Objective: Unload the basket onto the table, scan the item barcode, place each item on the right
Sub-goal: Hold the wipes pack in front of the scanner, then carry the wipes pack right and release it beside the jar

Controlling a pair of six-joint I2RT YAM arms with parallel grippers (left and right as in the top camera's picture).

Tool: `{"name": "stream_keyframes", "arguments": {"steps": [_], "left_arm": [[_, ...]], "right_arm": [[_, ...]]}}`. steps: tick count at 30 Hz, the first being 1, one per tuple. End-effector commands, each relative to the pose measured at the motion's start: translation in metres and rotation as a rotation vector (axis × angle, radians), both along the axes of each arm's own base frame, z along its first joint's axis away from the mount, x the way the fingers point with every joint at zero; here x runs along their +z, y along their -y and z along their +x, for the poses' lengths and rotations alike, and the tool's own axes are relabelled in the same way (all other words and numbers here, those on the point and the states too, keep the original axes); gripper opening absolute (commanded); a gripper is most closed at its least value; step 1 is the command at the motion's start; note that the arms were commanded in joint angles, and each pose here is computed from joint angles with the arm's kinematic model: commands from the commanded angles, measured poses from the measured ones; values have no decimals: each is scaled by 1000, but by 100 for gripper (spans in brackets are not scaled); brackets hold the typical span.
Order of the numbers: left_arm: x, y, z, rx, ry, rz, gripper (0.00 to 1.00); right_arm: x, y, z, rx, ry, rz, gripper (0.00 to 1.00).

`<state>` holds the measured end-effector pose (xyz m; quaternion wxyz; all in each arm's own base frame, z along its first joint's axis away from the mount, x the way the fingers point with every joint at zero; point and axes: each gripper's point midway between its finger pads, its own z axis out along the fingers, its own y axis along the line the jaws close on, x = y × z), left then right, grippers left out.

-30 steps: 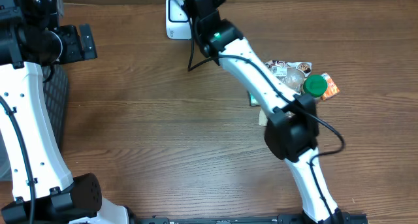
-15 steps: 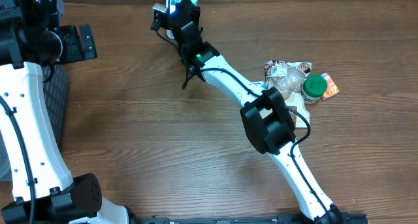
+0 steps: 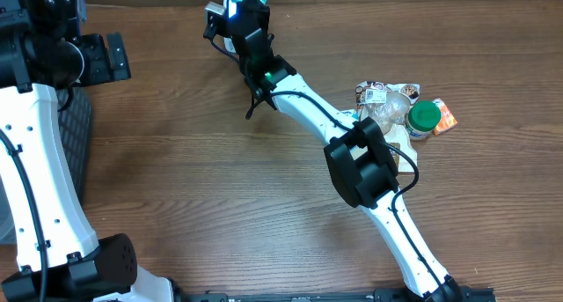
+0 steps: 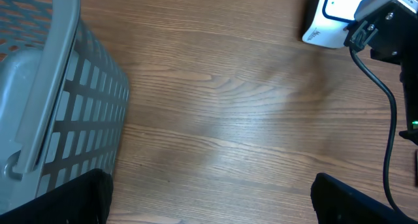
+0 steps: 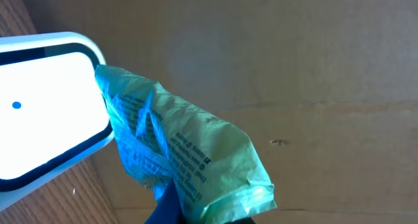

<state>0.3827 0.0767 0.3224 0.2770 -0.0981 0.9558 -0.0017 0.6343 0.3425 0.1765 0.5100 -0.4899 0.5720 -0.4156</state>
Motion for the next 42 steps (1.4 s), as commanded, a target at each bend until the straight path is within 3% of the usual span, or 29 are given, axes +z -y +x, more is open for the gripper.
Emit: {"name": "stream_keyframes", "arguments": {"steps": [1,7,13,16,22,27,33,38,42], "left_arm": [[8,2,1,-21,25,18,99],[8,2,1,-21,25,18,99],[8,2,1,-21,25,18,100],[8,2,1,-21,25,18,99],[8,2,1,-21,25,18,100],[8,2,1,-21,25,18,100],[8,2,1,-21,25,18,100],[8,2,1,-21,25,18,100],[8,2,1,-21,25,18,99]], "right_arm": [[29,4,1,-17,51,35,4],[60,6,-3,-29,83,202,4],[161,26,-30,-43,129,498,4],[194,38,-53,-61,76,653,4],[234,80,-119,-197,-129,1170,4],[228,129,-182,-414,-367,1467,4],[194,189,-237,-762,-556,1632,4],[150,239,-261,-1150,-550,1700,4],[112,255,-264,-1313,-539,1667,4]]}}
